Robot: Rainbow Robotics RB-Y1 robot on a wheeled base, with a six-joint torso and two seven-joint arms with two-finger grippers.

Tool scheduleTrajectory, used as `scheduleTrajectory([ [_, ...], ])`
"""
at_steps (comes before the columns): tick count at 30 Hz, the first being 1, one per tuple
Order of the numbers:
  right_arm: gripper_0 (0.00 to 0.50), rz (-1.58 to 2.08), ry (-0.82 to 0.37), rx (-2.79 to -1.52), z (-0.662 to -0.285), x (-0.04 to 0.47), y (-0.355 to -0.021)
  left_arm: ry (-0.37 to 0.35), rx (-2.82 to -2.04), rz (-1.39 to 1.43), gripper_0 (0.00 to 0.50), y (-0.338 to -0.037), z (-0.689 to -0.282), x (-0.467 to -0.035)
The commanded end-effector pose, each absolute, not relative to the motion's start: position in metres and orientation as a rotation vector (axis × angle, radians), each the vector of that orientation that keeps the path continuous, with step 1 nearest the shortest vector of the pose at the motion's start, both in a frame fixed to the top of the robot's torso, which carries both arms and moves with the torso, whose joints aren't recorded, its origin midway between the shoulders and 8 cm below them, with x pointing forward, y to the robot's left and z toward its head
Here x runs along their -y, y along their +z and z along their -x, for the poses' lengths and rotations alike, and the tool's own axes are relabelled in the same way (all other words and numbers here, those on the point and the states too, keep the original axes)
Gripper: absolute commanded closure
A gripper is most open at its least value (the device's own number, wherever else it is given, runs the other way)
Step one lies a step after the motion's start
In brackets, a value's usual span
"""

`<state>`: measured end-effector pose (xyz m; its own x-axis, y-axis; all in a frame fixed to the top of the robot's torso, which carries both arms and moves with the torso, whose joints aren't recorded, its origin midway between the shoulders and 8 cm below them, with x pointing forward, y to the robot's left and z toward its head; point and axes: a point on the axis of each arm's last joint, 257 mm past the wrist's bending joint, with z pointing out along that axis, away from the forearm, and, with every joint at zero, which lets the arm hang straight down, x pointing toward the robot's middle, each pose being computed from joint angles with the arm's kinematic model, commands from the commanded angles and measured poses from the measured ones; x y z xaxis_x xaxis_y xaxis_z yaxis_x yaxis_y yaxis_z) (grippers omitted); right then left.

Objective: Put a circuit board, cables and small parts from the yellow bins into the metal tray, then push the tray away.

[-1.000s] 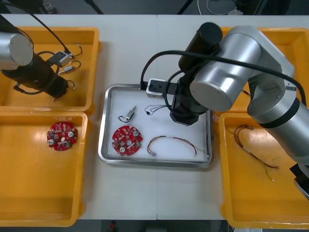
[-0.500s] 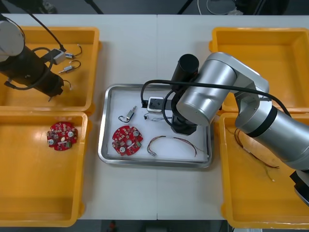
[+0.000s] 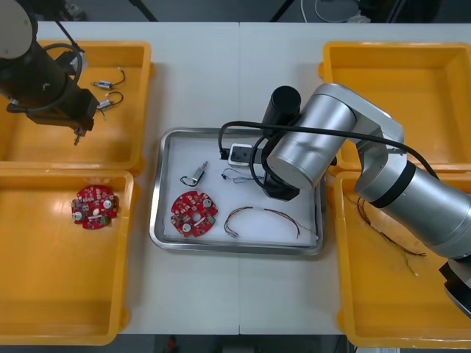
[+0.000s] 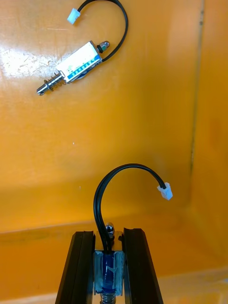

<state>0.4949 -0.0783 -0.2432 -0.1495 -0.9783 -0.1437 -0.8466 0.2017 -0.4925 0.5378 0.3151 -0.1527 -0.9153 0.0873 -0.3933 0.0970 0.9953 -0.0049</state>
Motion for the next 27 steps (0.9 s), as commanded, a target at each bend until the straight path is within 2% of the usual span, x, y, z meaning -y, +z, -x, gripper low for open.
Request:
scheduleTrajectory([
  [1,0.000,1.692,-0.364,-2.018,-0.492,0.058,-0.231,0.070,-2.678,-0.129,0.500,-0.115,-0.534,-0.332],
  [4,0.000,1.669,-0.362,-2.037,-0.491,0.060,-0.223,0.099,-2.673,-0.104,0.500,-0.108,-0.529,-0.326],
  [8,0.000,1.645,-0.366,-2.069,-0.486,0.065,-0.208,0.094,-2.673,-0.065,0.500,-0.104,-0.523,-0.316],
  [13,0.000,1.578,-0.368,-2.104,-0.476,0.076,-0.174,0.110,-2.667,-0.042,0.500,-0.097,-0.517,-0.308],
  [16,0.000,1.500,-0.377,-2.155,-0.468,0.094,-0.154,0.098,-2.672,-0.032,0.500,-0.096,-0.514,-0.304],
  [24,0.000,1.214,-0.316,-2.126,-0.477,0.123,-0.099,0.085,-2.669,-0.033,0.500,-0.096,-0.515,-0.301],
  [27,0.000,1.042,-0.283,-2.161,-0.479,0.145,-0.087,0.072,-2.669,-0.034,0.500,-0.096,-0.514,-0.296],
])
